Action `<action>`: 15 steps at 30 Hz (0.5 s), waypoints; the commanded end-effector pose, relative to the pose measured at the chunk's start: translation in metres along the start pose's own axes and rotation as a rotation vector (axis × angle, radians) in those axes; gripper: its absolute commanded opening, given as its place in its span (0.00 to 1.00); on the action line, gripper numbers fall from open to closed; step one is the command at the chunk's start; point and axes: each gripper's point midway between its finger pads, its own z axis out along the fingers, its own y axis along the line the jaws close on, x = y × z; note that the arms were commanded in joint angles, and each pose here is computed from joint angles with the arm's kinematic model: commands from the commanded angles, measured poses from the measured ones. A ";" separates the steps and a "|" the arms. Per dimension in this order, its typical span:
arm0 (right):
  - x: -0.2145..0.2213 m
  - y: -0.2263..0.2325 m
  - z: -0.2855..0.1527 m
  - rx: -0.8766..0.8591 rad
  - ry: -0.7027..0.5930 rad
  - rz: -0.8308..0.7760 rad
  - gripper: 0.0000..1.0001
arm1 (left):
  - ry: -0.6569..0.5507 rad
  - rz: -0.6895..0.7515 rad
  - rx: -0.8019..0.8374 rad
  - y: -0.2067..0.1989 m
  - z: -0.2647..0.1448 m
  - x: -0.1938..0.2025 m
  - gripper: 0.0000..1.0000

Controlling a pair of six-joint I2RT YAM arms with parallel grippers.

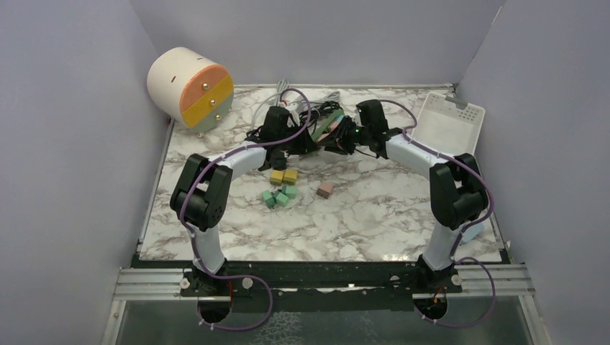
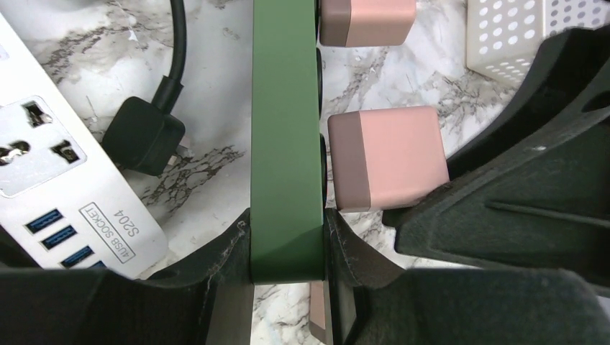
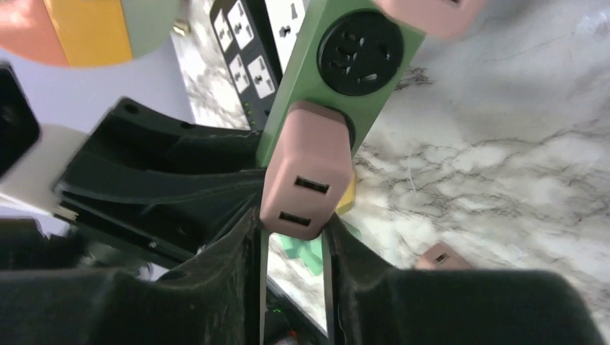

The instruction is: Pull the plug off the socket

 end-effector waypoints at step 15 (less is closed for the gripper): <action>-0.075 0.028 -0.067 0.321 -0.377 -0.488 0.01 | -0.113 0.071 -0.038 -0.010 -0.006 -0.046 0.00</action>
